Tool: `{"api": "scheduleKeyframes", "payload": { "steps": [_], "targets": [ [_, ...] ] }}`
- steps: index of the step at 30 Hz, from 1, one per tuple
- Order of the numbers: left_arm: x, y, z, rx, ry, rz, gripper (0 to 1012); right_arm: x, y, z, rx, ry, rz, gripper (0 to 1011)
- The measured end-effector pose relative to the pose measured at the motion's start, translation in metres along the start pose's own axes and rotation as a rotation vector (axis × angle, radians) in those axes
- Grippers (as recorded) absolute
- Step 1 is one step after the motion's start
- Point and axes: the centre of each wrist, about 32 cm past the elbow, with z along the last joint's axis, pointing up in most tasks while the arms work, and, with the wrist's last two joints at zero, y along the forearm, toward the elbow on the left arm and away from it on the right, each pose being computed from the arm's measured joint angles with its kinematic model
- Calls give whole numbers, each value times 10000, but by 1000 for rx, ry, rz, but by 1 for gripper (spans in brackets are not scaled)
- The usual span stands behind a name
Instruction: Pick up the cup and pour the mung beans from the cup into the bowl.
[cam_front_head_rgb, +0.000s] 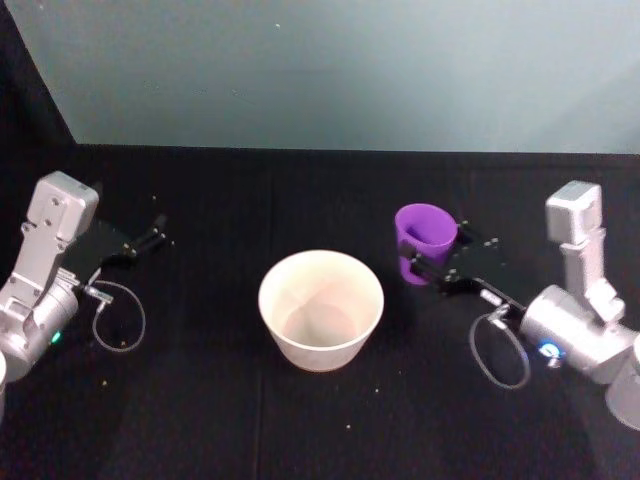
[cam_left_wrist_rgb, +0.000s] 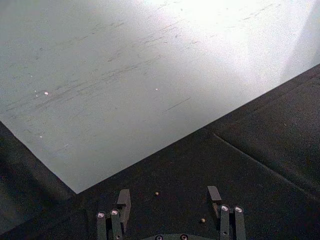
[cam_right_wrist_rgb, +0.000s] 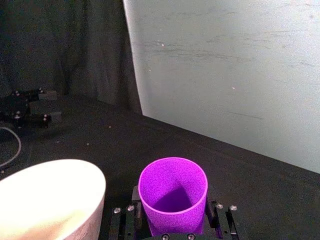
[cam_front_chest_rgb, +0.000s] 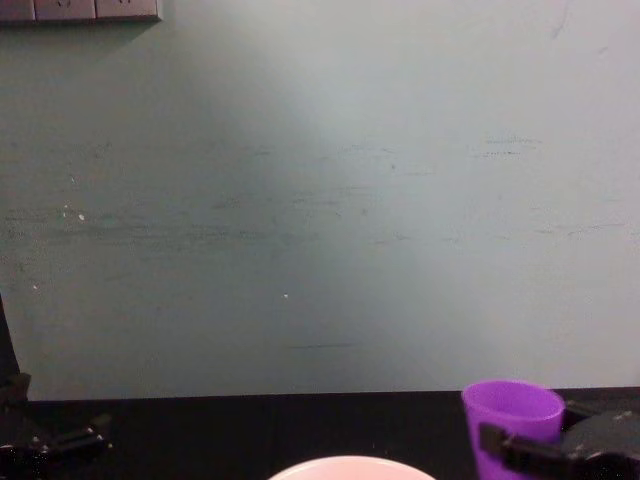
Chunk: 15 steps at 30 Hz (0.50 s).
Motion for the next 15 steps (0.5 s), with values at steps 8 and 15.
{"api": "scheduleKeyframes", "payload": {
  "steps": [8,15],
  "targets": [
    [0,0,0,0,0,0,1000,64,-369,305,-27,43,-29,729],
    [0,0,0,0,0,0,1000,49,-794,578,-14,36,-34,729]
  ]
}}
